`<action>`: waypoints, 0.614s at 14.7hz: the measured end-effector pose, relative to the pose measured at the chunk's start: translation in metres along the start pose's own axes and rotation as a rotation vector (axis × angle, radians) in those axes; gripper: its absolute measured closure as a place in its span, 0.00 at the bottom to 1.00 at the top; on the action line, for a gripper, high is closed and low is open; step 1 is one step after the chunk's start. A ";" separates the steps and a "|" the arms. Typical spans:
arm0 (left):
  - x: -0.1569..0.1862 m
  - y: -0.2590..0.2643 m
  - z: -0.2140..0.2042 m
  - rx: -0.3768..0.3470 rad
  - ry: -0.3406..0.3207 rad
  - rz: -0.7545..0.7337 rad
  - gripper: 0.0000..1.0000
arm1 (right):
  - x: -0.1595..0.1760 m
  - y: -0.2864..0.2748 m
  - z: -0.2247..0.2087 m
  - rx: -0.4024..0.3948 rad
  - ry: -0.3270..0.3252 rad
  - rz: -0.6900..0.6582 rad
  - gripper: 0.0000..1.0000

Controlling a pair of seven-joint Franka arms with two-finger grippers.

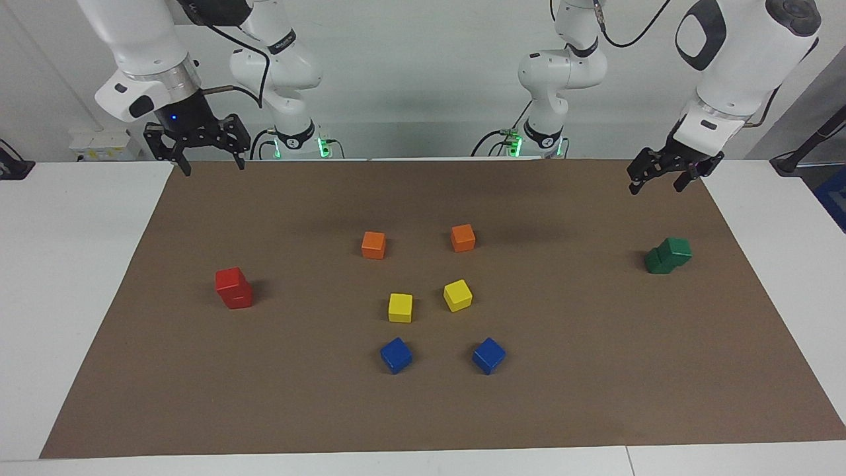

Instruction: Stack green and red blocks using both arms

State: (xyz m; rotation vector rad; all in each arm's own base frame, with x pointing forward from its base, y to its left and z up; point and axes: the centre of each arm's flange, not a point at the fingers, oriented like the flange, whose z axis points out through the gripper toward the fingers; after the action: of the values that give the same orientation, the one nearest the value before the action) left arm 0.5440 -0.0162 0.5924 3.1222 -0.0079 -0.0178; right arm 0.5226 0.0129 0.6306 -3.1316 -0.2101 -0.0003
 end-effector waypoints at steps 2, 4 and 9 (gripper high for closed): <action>0.000 0.000 0.000 0.000 0.000 0.000 0.00 | 0.004 -0.013 0.007 0.007 -0.020 -0.010 0.00; 0.000 0.000 0.000 0.000 0.000 0.000 0.00 | 0.009 -0.019 0.015 0.012 -0.035 0.000 0.01; 0.000 0.000 0.000 0.000 0.001 -0.001 0.00 | 0.010 -0.010 0.016 0.013 -0.036 0.019 0.00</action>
State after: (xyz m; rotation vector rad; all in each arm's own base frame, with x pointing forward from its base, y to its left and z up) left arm 0.5441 -0.0158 0.5926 3.1222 -0.0067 -0.0169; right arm 0.5311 0.0240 0.6144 -3.1229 -0.1797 0.0580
